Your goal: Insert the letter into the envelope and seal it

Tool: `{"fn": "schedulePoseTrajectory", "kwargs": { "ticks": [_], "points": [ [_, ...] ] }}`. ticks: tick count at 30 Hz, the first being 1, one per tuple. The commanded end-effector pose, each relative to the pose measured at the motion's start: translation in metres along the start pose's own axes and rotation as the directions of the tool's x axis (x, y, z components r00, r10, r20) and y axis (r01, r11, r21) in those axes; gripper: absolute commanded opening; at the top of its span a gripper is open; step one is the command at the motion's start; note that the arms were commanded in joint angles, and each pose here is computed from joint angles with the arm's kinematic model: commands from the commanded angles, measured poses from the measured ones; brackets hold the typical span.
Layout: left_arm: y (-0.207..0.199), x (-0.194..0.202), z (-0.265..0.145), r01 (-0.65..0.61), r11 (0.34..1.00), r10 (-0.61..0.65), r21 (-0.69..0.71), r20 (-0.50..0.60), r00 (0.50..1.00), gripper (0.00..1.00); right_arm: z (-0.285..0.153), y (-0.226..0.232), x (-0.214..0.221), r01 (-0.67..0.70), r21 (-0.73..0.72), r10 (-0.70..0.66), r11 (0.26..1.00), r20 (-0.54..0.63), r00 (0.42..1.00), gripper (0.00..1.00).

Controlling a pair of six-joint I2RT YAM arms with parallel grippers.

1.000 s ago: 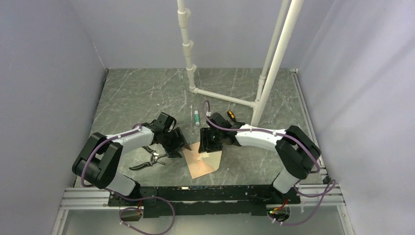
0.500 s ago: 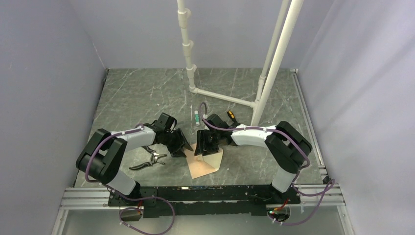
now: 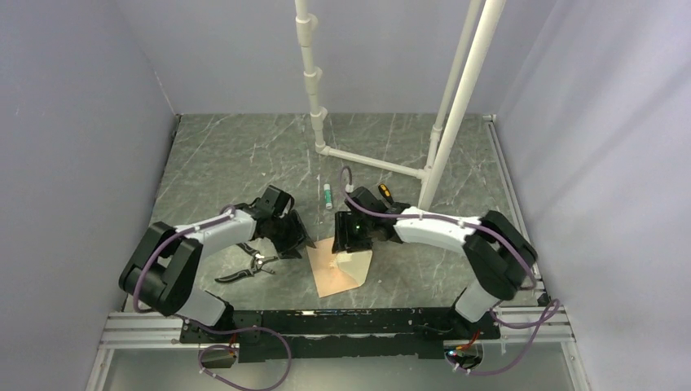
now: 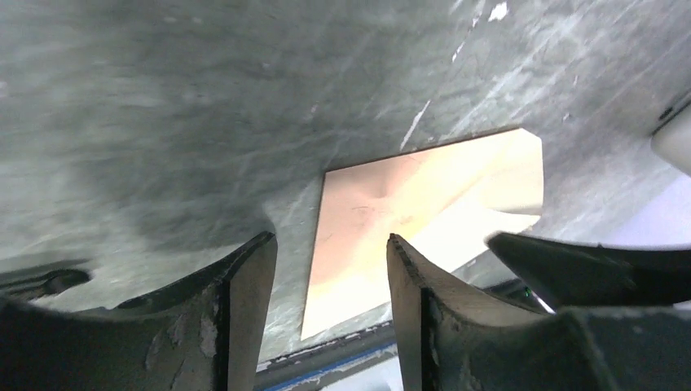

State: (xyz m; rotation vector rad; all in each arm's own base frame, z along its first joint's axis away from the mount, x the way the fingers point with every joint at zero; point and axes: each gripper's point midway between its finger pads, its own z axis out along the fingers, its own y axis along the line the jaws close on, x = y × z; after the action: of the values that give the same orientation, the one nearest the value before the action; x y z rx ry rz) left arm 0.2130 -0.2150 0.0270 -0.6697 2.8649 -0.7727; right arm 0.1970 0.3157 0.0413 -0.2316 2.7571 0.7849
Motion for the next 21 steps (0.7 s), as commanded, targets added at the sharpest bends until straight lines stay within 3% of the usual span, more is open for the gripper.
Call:
{"fn": "schedulePoseTrajectory", "kwargs": {
  "ticks": [1, 4, 9, 16, 21],
  "points": [
    [0.0, -0.028, -0.031, -0.086, 0.994, 0.096, -0.066, 0.173, 0.98, 0.6, -0.052, 0.014, -0.049, 0.064, 0.047, -0.073, 0.997, 0.222, 0.972, 0.54],
    [-0.007, -0.045, -0.056, -0.116, 0.99, 0.134, -0.077, 0.287, 0.949, 0.66, -0.067, 0.015, -0.077, 0.092, 0.1, -0.12, 0.991, 0.332, 0.936, 0.54],
    [-0.015, -0.069, -0.094, -0.139, 0.984, 0.173, -0.108, 0.442, 0.88, 0.71, -0.056, 0.018, -0.121, 0.064, 0.207, -0.148, 0.976, 0.419, 0.896, 0.58],
    [-0.021, -0.09, -0.14, -0.164, 0.975, 0.22, -0.147, 0.576, 0.787, 0.91, -0.014, 0.011, -0.176, 0.026, 0.412, -0.212, 0.911, 0.413, 0.886, 0.74],
    [-0.021, -0.101, -0.157, -0.133, 0.979, 0.199, -0.153, 0.588, 0.784, 0.93, 0.023, 0.007, -0.191, 0.045, 0.452, -0.231, 0.891, 0.365, 0.902, 0.74]
  ]
}}
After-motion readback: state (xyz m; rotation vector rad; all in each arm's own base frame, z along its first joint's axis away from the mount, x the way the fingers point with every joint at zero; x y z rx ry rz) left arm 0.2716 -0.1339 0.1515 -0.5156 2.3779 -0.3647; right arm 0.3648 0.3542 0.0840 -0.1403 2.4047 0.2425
